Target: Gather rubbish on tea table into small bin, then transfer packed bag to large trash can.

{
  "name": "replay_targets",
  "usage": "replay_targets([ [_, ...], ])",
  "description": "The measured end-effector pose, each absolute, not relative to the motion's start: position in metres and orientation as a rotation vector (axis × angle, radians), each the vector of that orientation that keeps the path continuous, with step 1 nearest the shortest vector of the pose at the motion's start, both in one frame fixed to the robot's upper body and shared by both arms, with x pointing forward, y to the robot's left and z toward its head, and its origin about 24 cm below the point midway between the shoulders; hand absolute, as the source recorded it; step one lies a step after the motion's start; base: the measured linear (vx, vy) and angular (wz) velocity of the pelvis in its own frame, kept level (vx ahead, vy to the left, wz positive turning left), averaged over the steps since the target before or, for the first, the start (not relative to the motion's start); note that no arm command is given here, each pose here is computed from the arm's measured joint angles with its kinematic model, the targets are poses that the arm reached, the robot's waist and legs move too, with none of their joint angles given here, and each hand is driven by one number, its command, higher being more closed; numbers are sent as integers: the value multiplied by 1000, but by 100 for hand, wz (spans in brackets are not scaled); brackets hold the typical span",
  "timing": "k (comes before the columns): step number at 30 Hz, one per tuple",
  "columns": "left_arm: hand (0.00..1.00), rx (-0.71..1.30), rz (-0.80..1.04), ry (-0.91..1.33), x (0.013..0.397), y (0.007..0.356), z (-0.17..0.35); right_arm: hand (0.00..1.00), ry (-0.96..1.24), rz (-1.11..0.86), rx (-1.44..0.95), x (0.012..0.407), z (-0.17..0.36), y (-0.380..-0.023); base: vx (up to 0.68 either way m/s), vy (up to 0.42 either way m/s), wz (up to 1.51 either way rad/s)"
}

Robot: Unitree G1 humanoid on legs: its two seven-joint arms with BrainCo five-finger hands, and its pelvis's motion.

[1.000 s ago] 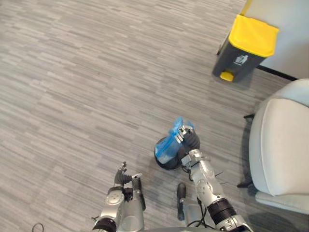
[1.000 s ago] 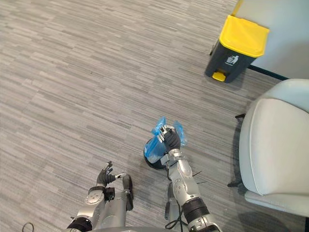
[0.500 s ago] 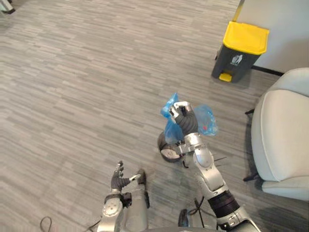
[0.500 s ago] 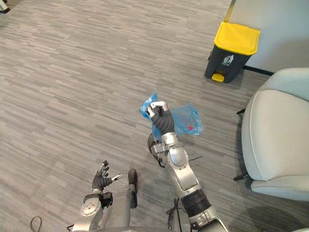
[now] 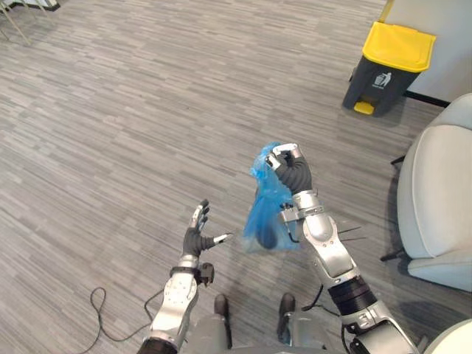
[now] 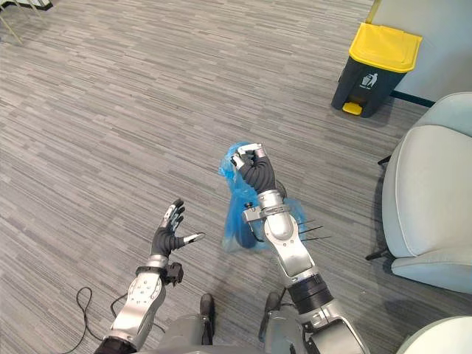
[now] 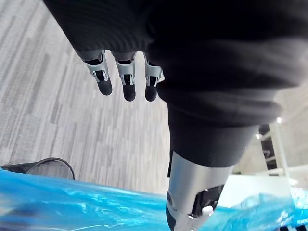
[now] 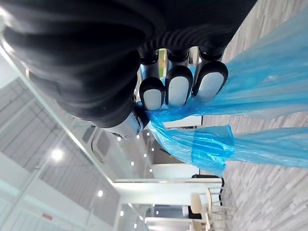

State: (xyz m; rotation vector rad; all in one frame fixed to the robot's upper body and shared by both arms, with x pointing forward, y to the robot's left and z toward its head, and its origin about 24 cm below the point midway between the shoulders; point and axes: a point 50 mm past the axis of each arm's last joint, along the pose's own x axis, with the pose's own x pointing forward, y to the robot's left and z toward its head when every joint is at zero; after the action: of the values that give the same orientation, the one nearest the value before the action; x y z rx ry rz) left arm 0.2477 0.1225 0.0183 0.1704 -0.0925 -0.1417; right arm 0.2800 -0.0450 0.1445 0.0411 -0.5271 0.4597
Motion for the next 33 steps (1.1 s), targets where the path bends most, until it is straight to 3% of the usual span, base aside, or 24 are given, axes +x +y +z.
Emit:
replay_targets([
  [7, 0, 332, -269, -83, 265, 103, 13, 100, -659, 827, 68, 249, 177, 20, -62, 17, -35],
  [8, 100, 367, -278, -51, 267, 103, 6, 100, -659, 860, 88, 245, 179, 26, -74, -38, -28],
  [15, 100, 510, -263, 44, 270, 108, -13, 100, -638, 1019, 157, 231, 187, 49, -57, -23, -13],
  [24, 100, 483, -249, -4, 271, 97, -4, 100, -620, 1062, 183, 224, 185, 56, -2, -3, 0],
  [25, 100, 475, -249, -20, 271, 96, -1, 0, -620, 1065, 184, 223, 185, 57, 0, 0, 0],
  [33, 100, 327, -183, -32, 264, 97, 7, 0, -482, 976, 47, 229, 133, 39, 4, 0, 3],
])
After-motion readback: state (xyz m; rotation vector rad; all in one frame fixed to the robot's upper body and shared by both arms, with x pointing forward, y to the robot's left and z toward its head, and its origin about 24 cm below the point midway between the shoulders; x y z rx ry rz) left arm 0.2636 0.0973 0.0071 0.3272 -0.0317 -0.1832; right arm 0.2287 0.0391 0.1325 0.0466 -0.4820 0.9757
